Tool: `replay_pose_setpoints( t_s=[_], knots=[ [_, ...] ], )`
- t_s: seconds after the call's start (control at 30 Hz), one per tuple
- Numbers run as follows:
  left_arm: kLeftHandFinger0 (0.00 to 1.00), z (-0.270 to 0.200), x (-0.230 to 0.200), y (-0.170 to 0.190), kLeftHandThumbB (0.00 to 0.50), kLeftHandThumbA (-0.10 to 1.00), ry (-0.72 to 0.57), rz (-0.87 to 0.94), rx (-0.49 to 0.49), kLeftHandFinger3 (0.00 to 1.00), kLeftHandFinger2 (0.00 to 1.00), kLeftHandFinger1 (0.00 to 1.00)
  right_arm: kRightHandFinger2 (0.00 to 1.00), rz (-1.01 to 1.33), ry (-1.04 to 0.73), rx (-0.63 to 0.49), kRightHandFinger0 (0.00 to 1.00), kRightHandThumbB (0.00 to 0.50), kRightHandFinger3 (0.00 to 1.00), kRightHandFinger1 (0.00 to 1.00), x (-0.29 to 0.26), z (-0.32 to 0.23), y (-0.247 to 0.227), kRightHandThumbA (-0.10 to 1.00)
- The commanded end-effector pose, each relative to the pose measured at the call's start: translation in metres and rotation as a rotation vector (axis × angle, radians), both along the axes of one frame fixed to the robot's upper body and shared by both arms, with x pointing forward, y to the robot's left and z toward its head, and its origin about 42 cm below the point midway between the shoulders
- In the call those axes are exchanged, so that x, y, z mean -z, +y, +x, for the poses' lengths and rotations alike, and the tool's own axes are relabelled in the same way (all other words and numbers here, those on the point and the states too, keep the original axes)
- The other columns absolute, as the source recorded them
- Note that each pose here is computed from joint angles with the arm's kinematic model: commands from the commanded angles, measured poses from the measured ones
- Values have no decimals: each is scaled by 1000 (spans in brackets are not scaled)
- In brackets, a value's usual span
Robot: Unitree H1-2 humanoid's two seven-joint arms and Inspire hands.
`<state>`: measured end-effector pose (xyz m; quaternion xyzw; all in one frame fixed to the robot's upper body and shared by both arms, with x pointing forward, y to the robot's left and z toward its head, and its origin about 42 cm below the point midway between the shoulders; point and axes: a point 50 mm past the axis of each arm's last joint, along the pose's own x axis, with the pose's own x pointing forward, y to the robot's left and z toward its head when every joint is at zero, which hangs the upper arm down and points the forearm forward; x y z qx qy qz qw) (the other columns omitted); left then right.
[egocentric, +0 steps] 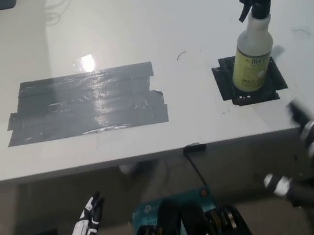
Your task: A spray bottle is kept on the black marked spot on the table infront of the robot and the robot extends its right arm to pick it up and hands it to a person
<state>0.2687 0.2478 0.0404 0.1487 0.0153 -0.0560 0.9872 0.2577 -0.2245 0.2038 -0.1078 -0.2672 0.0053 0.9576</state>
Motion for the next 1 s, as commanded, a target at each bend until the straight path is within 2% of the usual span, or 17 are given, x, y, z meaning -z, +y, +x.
replay_pose_setpoints(
  t_s=[0.0, 0.1, 0.23, 0.47, 0.6, 0.97],
  knots=[
    [1000, 4, -9, -1, 495, 1000, -82, 4, 3, 1000, 1000, 1000, 1000, 10, -165, 49, 1000, 322, 1000, 1000, -40, 16, -9, 1000],
    [1000, 5, -10, -2, 500, 1000, -82, 1, 4, 1000, 1000, 1000, 1000, 24, -155, 72, 1000, 334, 1000, 1000, -46, 31, -12, 1000],
    [1000, 7, -11, -3, 495, 1000, -77, -5, 0, 1000, 1000, 1000, 1000, 38, -103, 76, 1000, 300, 1000, 1000, -50, 56, -18, 1000],
    [1000, 7, -11, -4, 497, 1000, -81, -6, 5, 1000, 1000, 1000, 1000, 60, 1, 91, 1000, 305, 1000, 1000, -48, 109, -27, 1000],
    [1000, 8, -12, -3, 500, 1000, -84, -6, 3, 1000, 1000, 1000, 1000, 48, 53, 81, 1000, 269, 1000, 1000, -47, 134, -26, 1000],
    [1000, 9, -14, -5, 490, 1000, -86, -13, 8, 1000, 1000, 1000, 1000, 5, 216, 98, 1000, 314, 1000, 1000, -52, 217, -18, 1000]
  ],
)
